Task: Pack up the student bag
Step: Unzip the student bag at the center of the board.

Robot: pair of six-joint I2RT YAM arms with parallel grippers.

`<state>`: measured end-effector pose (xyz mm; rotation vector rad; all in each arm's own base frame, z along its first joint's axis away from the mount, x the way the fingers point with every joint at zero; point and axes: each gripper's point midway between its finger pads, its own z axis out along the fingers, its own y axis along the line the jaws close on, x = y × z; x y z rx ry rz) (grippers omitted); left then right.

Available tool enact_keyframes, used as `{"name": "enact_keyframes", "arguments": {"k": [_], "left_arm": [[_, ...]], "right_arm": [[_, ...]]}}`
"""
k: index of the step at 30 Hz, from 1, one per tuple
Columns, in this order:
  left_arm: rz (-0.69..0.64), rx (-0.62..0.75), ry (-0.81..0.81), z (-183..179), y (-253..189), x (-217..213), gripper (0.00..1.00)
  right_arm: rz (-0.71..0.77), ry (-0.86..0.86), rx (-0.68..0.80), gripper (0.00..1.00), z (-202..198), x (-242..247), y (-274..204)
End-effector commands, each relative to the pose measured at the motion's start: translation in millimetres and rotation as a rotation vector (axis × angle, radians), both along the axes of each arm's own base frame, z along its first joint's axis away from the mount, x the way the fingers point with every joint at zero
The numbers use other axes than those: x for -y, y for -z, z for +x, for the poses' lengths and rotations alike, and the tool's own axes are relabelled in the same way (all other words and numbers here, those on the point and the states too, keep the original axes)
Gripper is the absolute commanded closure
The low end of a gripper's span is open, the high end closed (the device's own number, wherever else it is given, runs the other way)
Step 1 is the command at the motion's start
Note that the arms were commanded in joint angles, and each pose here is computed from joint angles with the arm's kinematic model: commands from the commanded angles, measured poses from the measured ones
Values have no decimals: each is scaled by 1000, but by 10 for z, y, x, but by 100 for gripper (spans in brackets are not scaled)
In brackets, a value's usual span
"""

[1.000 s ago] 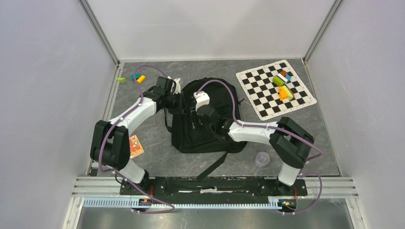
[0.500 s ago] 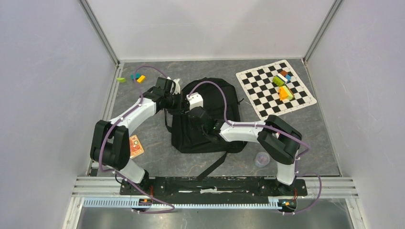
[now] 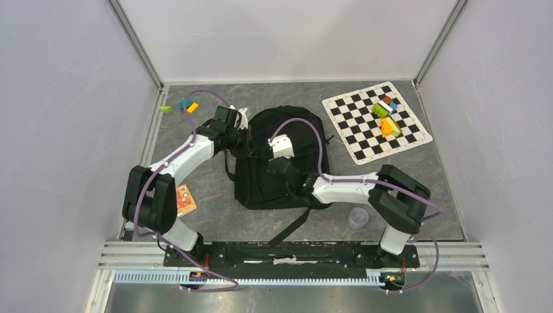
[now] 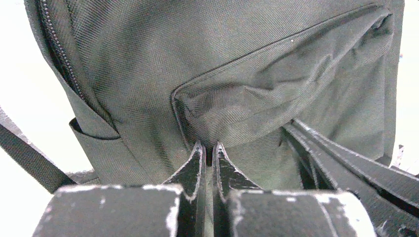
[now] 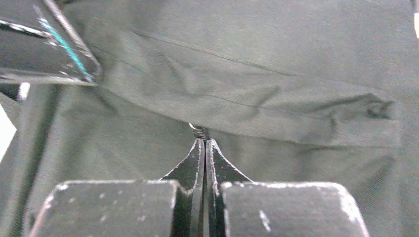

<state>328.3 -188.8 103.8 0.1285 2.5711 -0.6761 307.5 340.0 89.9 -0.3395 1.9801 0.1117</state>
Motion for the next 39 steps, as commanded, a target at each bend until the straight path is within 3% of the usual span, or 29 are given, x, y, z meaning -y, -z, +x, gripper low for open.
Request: {"name": "enact_keyframes", "arguments": {"k": [1, 13, 23, 25, 26, 27, 29, 30, 32, 35, 39], "left_arm": [[64, 114, -18, 122, -187, -147, 98], [103, 146, -44, 154, -251, -261, 98], [67, 153, -9, 132, -283, -189, 98], [45, 167, 10, 117, -327, -149, 95], [36, 178, 17, 117, -354, -134, 82], [29, 193, 21, 111, -390, -127, 61], [18, 232, 19, 110, -469, -124, 30], [21, 252, 20, 105, -500, -128, 23], [28, 302, 30, 81, -607, -121, 16], [68, 368, 60, 11, -697, -82, 10], [106, 426, 115, -93, -749, 23, 8]], "right_arm": [[-196, 103, -12, 100, -118, 703, 135], [-233, 293, -56, 100, -43, 1910, 35], [-232, 245, -60, 100, 33, 1930, -138], [-218, 208, -64, 88, 19, 1880, -177], [-210, 184, -63, 79, 9, 1852, -203], [-193, 152, -55, 67, -1, 1806, -256], [-173, 91, -33, 43, -27, 1751, -357], [-161, 61, -16, 34, -42, 1723, -424], [-150, -47, 21, 19, -80, 1611, -524], [-168, -253, 93, 7, -139, 1387, -641], [-216, -385, 118, 3, -96, 1173, -664]]}}
